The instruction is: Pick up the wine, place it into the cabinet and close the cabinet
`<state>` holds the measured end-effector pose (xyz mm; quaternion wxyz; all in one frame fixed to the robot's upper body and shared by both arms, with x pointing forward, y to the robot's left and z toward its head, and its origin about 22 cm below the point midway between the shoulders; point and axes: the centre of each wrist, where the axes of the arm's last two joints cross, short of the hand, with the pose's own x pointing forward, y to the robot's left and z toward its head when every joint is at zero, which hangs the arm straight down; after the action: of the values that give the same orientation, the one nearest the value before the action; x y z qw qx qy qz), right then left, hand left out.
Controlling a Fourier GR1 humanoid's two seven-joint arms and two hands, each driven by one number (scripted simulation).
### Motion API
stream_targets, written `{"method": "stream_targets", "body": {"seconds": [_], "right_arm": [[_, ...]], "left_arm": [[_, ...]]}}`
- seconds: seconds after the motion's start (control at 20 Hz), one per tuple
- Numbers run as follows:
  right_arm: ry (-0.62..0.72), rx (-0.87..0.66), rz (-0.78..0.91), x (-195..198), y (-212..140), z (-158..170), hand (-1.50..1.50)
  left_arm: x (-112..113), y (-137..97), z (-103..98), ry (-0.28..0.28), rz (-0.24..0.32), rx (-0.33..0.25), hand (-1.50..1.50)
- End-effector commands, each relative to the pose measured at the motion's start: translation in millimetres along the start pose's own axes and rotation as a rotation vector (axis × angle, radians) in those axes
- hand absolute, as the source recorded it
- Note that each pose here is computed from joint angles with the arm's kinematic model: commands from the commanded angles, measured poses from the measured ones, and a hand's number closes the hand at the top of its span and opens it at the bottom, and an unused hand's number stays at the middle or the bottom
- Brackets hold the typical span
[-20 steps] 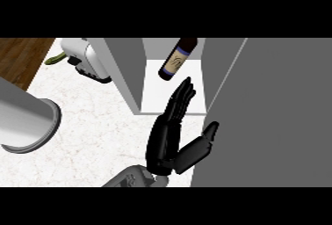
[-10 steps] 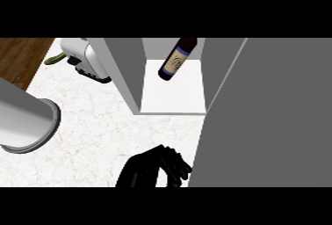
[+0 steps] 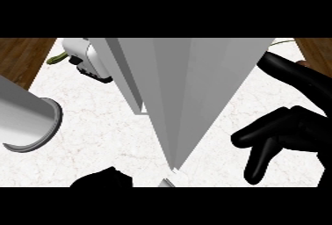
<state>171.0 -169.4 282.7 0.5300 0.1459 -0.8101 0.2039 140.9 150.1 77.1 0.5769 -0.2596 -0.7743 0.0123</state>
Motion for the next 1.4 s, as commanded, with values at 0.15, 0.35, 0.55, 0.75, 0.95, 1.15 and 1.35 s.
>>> {"method": "stream_targets", "body": {"seconds": [0.15, 0.35, 0.55, 0.75, 0.95, 1.15, 1.35], "right_arm": [[0.034, 0.269, -0.129, 2.3, 38.8, 2.0, 1.5], [0.05, 0.285, -0.139, -5.3, 72.5, -5.0, 1.5], [0.05, 0.357, -0.064, 0.8, 96.9, -26.4, 1.5], [0.073, 0.329, -0.021, -14.9, 122.0, -57.5, 1.5], [0.026, 0.248, 0.043, -14.2, 136.5, -94.7, 1.5], [0.032, 0.17, 0.097, -34.6, 151.1, -136.9, 1.5], [0.078, 0.089, 0.076, -40.9, 141.5, -176.9, 1.5]], "left_arm": [[34.8, 37.1, 24.1, -0.057, 0.009, -0.007, 1.5], [44.6, 76.1, 28.6, -0.082, -0.034, 0.025, 1.5], [70.8, 103.7, 35.9, -0.092, -0.043, 0.037, 1.5], [94.3, 130.9, 39.3, -0.082, -0.047, 0.009, 1.5], [105.9, 141.0, 43.3, -0.066, -0.014, -0.029, 1.5], [112.4, 162.2, 36.8, -0.068, -0.022, -0.052, 1.5], [113.2, 158.5, 49.9, -0.049, 0.012, -0.057, 1.5]]}}
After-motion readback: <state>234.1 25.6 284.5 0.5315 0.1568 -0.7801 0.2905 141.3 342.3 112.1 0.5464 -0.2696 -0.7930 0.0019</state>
